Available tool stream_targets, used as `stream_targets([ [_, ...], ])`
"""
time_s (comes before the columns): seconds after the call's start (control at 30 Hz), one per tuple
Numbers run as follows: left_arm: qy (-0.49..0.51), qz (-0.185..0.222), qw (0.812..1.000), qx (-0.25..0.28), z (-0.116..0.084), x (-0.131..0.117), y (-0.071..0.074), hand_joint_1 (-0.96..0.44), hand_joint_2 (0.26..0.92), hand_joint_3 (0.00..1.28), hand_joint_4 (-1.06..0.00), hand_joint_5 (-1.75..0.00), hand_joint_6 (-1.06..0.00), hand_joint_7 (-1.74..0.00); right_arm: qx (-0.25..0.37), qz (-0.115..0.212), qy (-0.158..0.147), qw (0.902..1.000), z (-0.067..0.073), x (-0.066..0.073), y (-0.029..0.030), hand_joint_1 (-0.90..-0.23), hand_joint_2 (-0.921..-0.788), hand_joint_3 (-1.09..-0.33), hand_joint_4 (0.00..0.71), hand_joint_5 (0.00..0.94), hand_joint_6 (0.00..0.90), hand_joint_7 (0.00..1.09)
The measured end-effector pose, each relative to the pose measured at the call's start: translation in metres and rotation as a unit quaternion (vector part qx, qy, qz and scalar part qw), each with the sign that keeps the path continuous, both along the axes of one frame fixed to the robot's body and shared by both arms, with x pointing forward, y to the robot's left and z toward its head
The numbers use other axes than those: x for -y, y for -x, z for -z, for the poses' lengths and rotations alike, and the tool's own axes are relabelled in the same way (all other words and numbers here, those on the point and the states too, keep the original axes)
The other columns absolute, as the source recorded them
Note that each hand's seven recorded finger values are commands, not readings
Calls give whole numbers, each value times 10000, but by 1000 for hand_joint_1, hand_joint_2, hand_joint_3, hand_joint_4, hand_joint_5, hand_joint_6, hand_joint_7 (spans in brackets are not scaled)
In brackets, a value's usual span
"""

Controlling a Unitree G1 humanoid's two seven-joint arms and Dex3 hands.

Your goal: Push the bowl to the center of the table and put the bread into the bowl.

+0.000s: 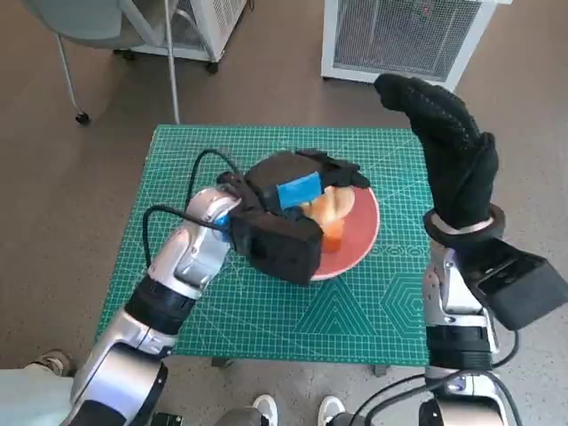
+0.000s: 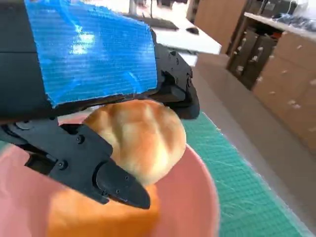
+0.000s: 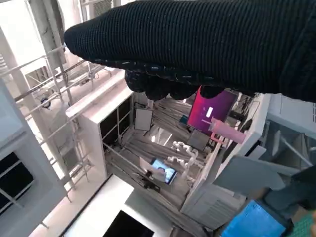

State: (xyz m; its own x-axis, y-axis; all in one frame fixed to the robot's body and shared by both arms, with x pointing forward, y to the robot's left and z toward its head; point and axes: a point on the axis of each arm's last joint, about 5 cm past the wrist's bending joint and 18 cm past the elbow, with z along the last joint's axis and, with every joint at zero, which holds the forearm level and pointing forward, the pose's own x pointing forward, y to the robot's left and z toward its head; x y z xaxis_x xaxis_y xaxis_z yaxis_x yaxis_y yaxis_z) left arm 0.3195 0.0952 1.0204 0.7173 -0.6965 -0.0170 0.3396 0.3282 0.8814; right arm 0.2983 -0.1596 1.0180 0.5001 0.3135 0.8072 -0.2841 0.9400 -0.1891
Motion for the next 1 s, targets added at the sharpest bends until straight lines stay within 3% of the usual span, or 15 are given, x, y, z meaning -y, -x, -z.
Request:
stream_targets([
  [0.27, 667, -23, 9974, -280, -6, -155, -21, -632, 921, 367, -70, -2, -194, -128, 32, 12, -35, 10000, -11, -5, 5, -666, -921, -822, 258, 6, -1, 654],
  [0.5, 2060, 38, 9781, -288, -43, -385, -11, -715, 921, 596, -95, -13, -171, -120, 44, 35, -63, 10000, -17, -10, 7, -660, -921, -819, 260, 7, -1, 654],
  [0.6, 2942, 99, 9554, -212, -31, -479, 8, -741, 921, 640, -107, -18, -176, -127, 52, 46, -64, 10000, -22, -11, 7, -658, -921, -818, 263, 9, -1, 655],
  [0.77, 4473, 201, 8941, -117, -5, -599, 39, -766, 921, 644, -209, -60, -218, -147, 91, 49, -66, 9999, -43, -17, 10, -664, -921, -812, 270, 13, -1, 658],
  [0.87, 5122, 249, 8585, -57, 11, -630, 72, -776, 921, 616, -231, -62, -243, -154, 126, 44, -75, 9999, -64, -22, 17, -663, -921, -805, 273, 14, -1, 662],
  [1.0, 5610, 316, 8272, 82, 24, -661, 119, -771, 921, 582, -239, -55, -260, -156, 172, 11, -69, 9998, -98, -33, 26, -658, -921, -802, 274, 14, -1, 671],
])
